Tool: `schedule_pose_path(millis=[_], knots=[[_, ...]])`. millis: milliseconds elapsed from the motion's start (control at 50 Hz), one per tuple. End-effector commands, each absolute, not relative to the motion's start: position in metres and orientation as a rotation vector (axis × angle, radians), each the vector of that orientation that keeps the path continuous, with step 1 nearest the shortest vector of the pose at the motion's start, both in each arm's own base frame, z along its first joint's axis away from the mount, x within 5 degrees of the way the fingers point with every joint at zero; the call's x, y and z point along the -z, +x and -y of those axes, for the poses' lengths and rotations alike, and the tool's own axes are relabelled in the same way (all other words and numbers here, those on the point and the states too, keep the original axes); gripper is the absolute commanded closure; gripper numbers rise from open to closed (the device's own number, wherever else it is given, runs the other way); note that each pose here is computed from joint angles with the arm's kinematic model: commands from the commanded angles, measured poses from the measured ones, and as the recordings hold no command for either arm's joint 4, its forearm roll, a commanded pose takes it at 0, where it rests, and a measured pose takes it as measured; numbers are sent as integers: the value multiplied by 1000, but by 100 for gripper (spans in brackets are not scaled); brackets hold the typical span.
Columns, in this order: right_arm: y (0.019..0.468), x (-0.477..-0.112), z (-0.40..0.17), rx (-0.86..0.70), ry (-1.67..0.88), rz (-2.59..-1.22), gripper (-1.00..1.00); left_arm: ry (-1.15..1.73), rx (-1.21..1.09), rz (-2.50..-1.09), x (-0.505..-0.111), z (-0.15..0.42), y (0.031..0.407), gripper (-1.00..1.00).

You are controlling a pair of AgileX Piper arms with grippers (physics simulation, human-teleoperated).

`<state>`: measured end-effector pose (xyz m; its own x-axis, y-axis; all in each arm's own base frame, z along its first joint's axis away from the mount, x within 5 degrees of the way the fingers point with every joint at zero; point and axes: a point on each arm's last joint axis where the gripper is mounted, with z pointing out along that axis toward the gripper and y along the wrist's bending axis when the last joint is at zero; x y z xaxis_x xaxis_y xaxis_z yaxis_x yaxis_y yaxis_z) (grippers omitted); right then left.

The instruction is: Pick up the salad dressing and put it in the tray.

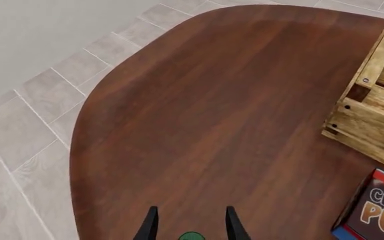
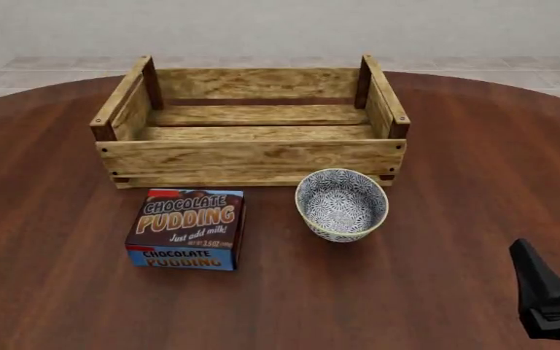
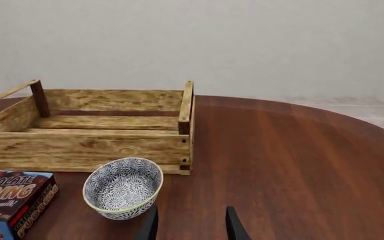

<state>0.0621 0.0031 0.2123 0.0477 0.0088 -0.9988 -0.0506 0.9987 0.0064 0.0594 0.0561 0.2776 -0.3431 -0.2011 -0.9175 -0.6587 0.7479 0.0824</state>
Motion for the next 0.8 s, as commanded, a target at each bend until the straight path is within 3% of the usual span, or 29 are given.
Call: schedule_pose_path(millis=[20,800], knots=[[62,-212,-3,-45,-37,-1522,-100,-674,-575,-1913,-270,-58,58,-100],[58,-212,-3,-30,-51,-1521,-100,-712,-593,-1992,-235,-56,52,-100]])
